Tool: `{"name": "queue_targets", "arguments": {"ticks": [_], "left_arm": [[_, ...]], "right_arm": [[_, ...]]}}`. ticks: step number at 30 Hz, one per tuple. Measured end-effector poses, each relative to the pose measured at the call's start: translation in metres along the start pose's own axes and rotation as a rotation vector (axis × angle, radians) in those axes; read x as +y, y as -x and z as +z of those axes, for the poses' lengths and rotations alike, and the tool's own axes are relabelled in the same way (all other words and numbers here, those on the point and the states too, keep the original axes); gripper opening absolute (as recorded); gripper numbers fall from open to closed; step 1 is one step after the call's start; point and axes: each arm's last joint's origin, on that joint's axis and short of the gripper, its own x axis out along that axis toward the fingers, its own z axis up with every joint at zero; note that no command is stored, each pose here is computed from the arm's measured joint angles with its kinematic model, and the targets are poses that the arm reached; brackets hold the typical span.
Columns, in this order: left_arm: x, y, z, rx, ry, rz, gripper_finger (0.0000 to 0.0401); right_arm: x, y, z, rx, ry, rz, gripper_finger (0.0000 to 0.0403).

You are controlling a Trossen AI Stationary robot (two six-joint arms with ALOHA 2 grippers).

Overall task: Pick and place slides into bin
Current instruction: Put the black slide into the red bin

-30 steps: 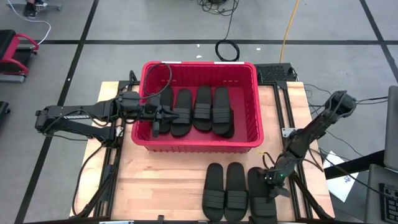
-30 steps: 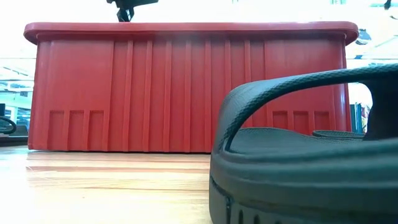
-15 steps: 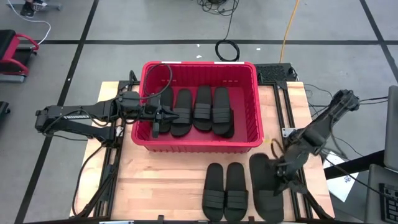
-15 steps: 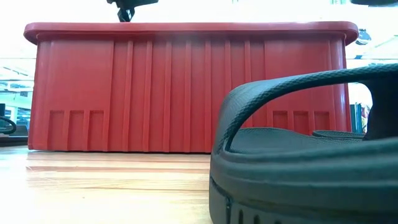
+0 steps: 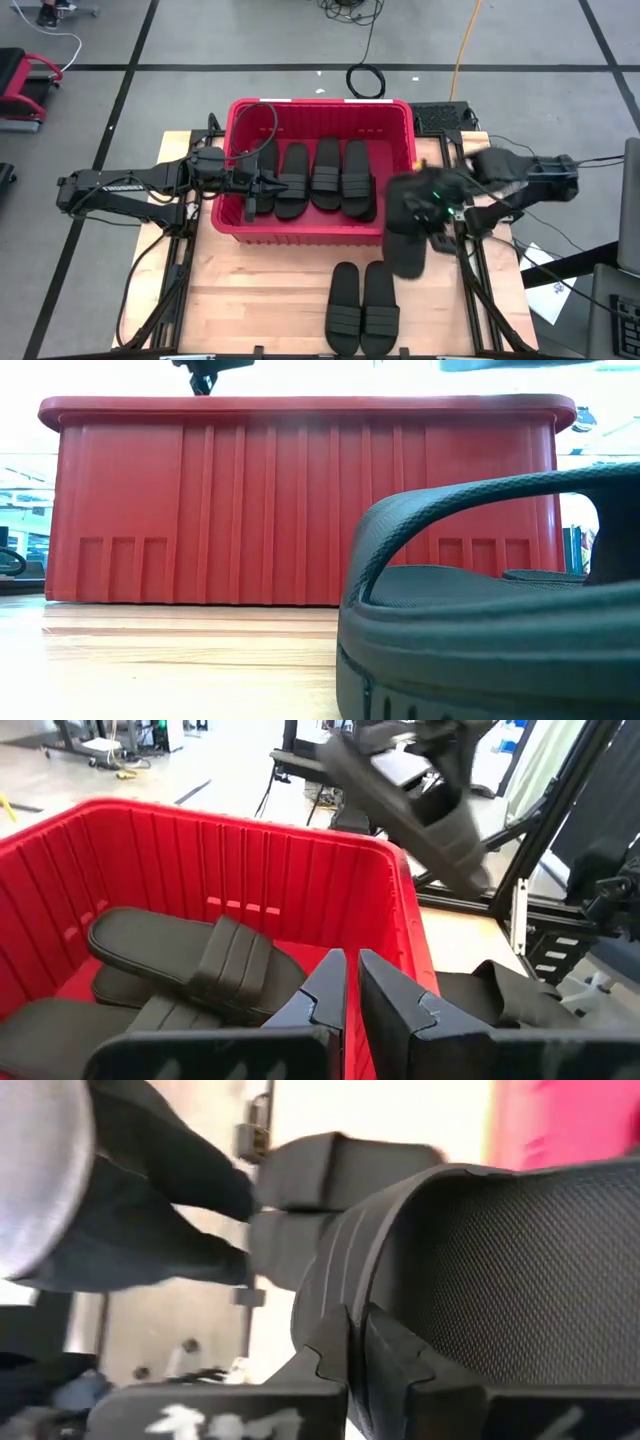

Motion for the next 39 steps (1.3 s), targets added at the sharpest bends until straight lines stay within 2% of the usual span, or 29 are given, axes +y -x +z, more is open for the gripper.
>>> {"name": "queue_targets", "arguments": {"ticks": [6,12,15,20,25,33,39], "left_arm": [[0.000,0.000,0.002,-0.019,-0.039,-0.002,0.0026],[0.000,0.000,0.002,-0.016,-0.013,-0.002,0.0026],[0.000,0.000,0.001,-0.013,0.016,-0.001,0.0026],[0.000,0.000,0.001,-0.006,0.020,0.000,0.0026],[0.004,0.000,0.001,-0.004,-0.002,0.018,0.0026],[0.022,0.007,0.000,0.019,0.001,0.119,0.0026],[0.034,0.011,-0.002,0.048,0.032,0.179,0.0026]], "right_arm": [[-0.052,0.020,0.035,-0.080,0.065,-0.054,0.0004],[-0.115,0.044,0.063,-0.185,0.022,-0.234,0.0004],[-0.144,0.054,0.078,-0.261,0.009,-0.285,0.0004],[-0.180,0.065,0.099,-0.366,0.024,-0.260,0.0004],[-0.210,0.060,0.116,-0.381,0.075,-0.210,0.0004],[-0.257,0.019,0.129,-0.317,0.137,-0.073,0.0003],[-0.277,-0.006,0.126,-0.227,0.185,-0.007,0.0003]]}}
